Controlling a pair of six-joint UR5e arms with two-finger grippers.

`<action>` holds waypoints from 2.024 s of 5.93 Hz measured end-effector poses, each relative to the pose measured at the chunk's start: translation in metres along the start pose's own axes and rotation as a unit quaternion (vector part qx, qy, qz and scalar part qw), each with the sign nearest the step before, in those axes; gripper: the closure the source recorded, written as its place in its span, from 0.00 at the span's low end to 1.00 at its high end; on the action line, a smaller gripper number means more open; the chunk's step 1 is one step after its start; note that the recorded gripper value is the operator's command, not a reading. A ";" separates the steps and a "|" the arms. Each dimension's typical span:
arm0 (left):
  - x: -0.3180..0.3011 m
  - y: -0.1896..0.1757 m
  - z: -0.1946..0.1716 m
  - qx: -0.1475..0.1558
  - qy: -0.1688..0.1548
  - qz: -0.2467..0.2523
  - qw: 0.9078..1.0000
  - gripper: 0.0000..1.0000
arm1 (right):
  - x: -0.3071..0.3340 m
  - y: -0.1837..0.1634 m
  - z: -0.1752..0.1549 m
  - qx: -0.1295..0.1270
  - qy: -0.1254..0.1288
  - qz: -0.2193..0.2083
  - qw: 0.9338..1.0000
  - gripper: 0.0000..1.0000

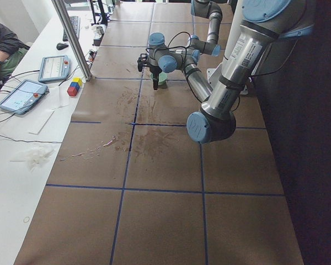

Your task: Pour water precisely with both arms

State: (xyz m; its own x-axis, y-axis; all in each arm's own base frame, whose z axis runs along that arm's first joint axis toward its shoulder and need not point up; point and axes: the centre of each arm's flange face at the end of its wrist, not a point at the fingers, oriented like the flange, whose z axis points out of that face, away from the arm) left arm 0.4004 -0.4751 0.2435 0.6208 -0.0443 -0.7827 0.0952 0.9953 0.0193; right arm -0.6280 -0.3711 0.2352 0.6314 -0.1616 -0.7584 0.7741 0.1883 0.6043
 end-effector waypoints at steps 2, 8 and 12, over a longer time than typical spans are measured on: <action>0.001 0.000 -0.001 0.001 0.001 0.000 1.000 0.00 | 0.000 0.000 0.000 0.000 0.000 0.000 1.000 1.00; 0.001 0.001 -0.002 0.001 0.002 0.000 1.000 0.00 | 0.016 -0.003 0.000 0.010 -0.015 0.081 0.997 1.00; 0.001 0.001 -0.002 0.001 0.002 0.000 1.000 0.00 | 0.033 0.030 0.026 0.024 -0.161 0.471 0.867 1.00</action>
State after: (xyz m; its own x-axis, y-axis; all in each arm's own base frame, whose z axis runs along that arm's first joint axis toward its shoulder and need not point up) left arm 0.3996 -0.4741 0.2411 0.6174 -0.0444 -0.7854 0.0970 0.9951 0.0200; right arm -0.5827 -0.3966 0.2343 0.9582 -0.2213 0.1813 -0.0967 0.3456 0.9334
